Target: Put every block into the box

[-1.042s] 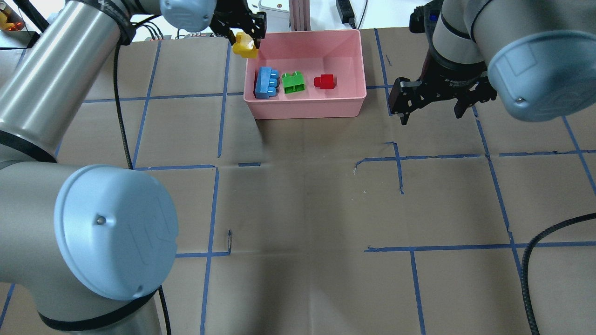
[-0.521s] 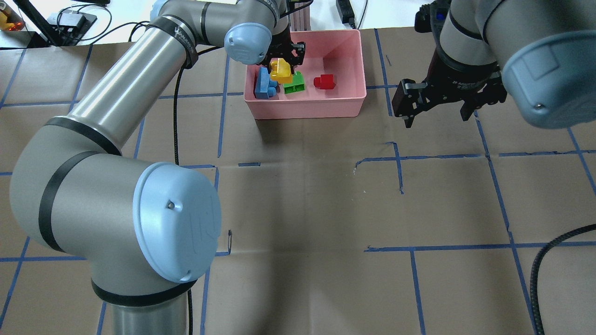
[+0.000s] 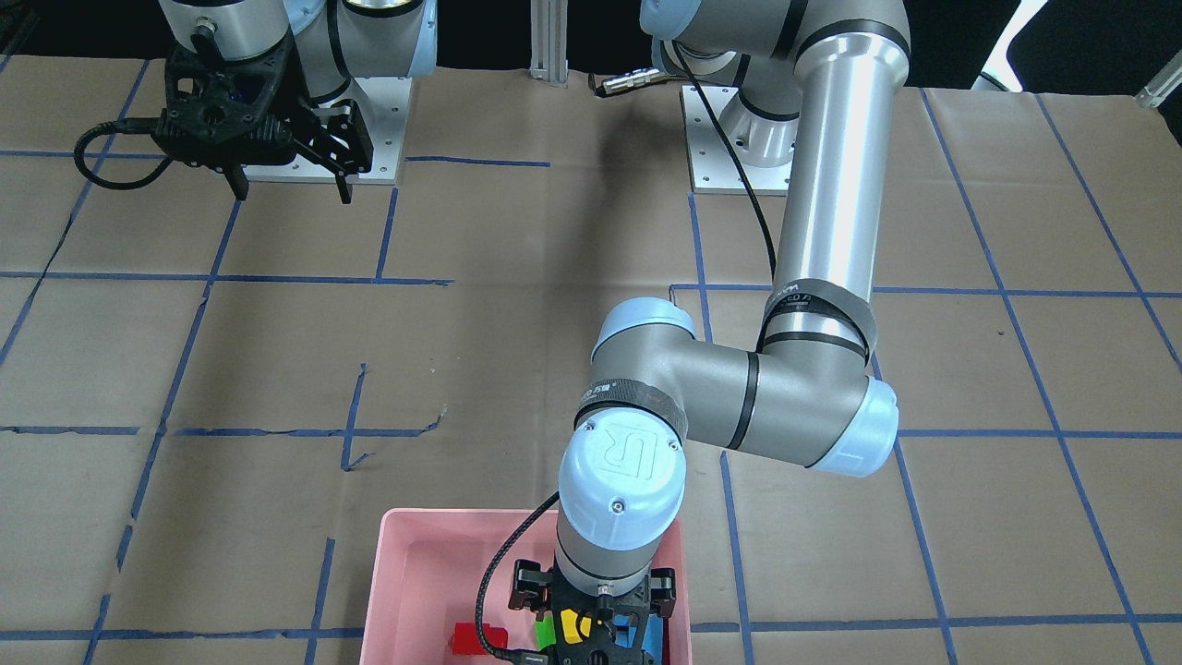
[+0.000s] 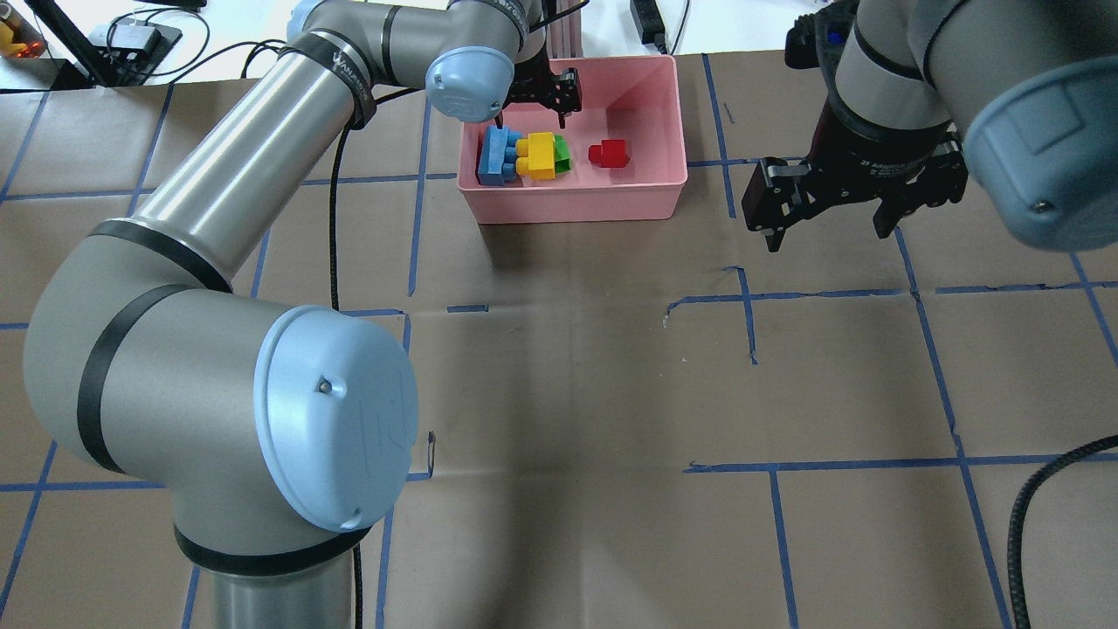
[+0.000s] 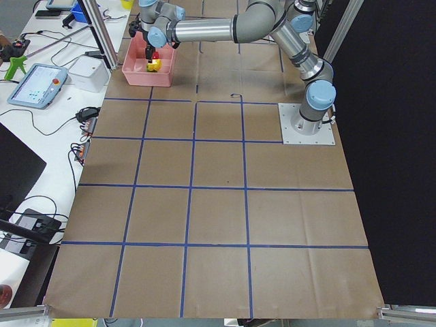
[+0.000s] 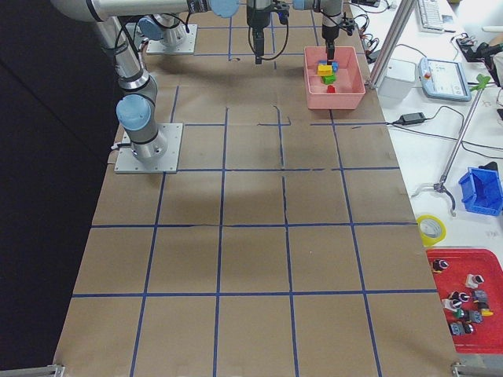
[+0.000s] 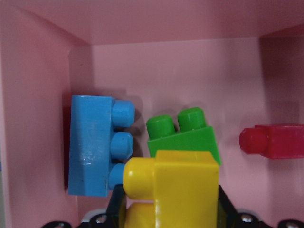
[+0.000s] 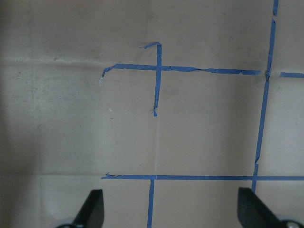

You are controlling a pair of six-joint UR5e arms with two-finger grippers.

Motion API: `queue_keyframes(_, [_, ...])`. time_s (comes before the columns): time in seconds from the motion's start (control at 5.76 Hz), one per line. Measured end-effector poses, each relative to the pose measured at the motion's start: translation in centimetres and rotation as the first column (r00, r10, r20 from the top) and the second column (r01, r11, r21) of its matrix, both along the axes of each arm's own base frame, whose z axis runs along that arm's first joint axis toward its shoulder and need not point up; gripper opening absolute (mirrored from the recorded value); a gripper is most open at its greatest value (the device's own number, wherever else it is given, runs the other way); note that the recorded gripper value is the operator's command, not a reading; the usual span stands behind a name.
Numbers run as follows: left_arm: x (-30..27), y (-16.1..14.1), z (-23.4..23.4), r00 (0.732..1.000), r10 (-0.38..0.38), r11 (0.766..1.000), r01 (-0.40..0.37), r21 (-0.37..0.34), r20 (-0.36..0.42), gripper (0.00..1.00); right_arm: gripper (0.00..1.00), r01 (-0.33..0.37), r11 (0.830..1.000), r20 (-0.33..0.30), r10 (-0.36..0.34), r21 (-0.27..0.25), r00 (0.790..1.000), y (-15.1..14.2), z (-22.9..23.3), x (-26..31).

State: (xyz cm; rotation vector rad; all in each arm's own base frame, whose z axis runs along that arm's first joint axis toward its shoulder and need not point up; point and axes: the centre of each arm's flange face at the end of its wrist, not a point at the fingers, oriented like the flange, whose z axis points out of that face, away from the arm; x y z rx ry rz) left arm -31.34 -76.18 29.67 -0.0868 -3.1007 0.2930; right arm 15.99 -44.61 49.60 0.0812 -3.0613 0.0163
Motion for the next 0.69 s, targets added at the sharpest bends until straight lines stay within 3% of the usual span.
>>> queue_keyframes(0.35, [7.4, 1.0, 8.7, 0.999, 0.05, 0.999, -0.05, -0.002, -0.002, 0.99, 1.0, -0.002, 1.0, 0.004, 0.002, -0.003, 1.0, 0.4, 0.1, 0.1])
queue_keyframes(0.69, [12.6, 6.7, 14.4, 0.999, 0.041, 0.996, -0.042, 0.075, 0.021, 0.99, 1.0, -0.006, 1.0, -0.001, 0.006, 0.005, 1.0, 0.6, -0.2, -0.1])
